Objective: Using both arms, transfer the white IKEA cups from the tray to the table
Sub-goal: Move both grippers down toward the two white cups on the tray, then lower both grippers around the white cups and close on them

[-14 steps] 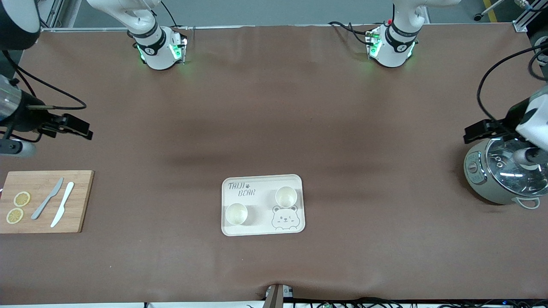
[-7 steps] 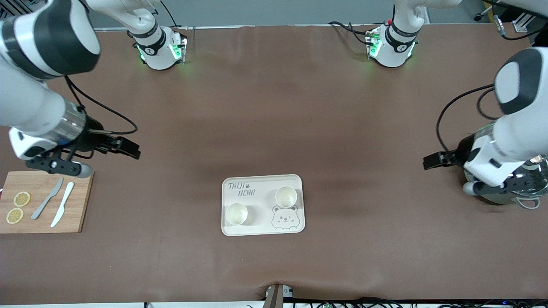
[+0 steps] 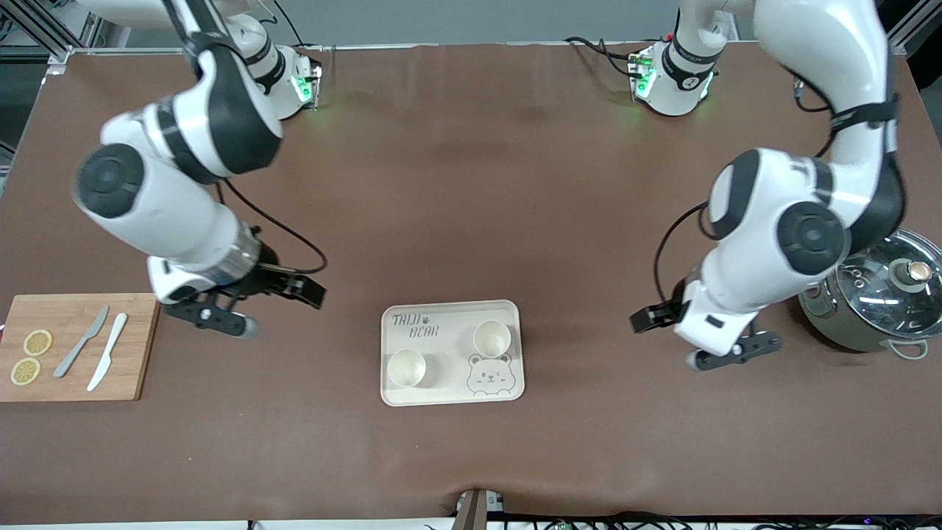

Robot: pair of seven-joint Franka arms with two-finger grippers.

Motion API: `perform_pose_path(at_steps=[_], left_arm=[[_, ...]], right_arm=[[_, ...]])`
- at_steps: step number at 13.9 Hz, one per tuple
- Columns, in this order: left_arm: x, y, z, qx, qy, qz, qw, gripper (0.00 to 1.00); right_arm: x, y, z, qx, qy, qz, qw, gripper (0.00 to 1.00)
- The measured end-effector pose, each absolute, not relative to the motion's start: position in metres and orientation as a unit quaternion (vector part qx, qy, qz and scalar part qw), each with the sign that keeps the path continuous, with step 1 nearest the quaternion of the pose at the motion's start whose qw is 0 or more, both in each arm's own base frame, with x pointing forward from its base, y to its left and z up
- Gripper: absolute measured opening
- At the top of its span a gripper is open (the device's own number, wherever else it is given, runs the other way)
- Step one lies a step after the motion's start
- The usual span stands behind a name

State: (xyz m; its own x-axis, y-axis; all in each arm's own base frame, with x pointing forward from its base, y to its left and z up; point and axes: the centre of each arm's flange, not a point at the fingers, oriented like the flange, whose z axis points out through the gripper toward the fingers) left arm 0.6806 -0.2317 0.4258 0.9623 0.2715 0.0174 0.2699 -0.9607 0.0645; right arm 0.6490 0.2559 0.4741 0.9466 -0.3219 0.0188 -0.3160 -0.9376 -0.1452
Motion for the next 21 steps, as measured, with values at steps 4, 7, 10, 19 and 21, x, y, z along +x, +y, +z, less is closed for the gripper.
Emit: perform_pose_path(at_steps=[4, 7, 10, 19, 21], left_arm=[[0.675, -0.302, 0.387, 0.985, 0.162, 0.044, 0.049, 1.0], [0.667, -0.347, 0.366, 0.979, 0.179, 0.072, 0.071, 1.0], [0.659, -0.38, 0.337, 0.974, 0.189, 0.087, 0.086, 1.0], [0.636, -0.427, 0.261, 0.978, 0.175, 0.084, 0.082, 1.0], [0.631, -0.434, 0.249, 0.979, 0.171, 0.082, 0.08, 1.0]], right_arm=[[0.656, 0.304, 0.414, -0.982, 0.165, -0.037, 0.082, 1.0], [0.668, 0.308, 0.373, -0.981, 0.168, -0.047, 0.086, 1.0], [0.676, 0.309, 0.34, -0.98, 0.171, -0.055, 0.089, 1.0], [0.685, 0.31, 0.299, -0.978, 0.171, -0.08, 0.094, 1.0], [0.687, 0.31, 0.289, -0.977, 0.171, -0.083, 0.094, 1.0]])
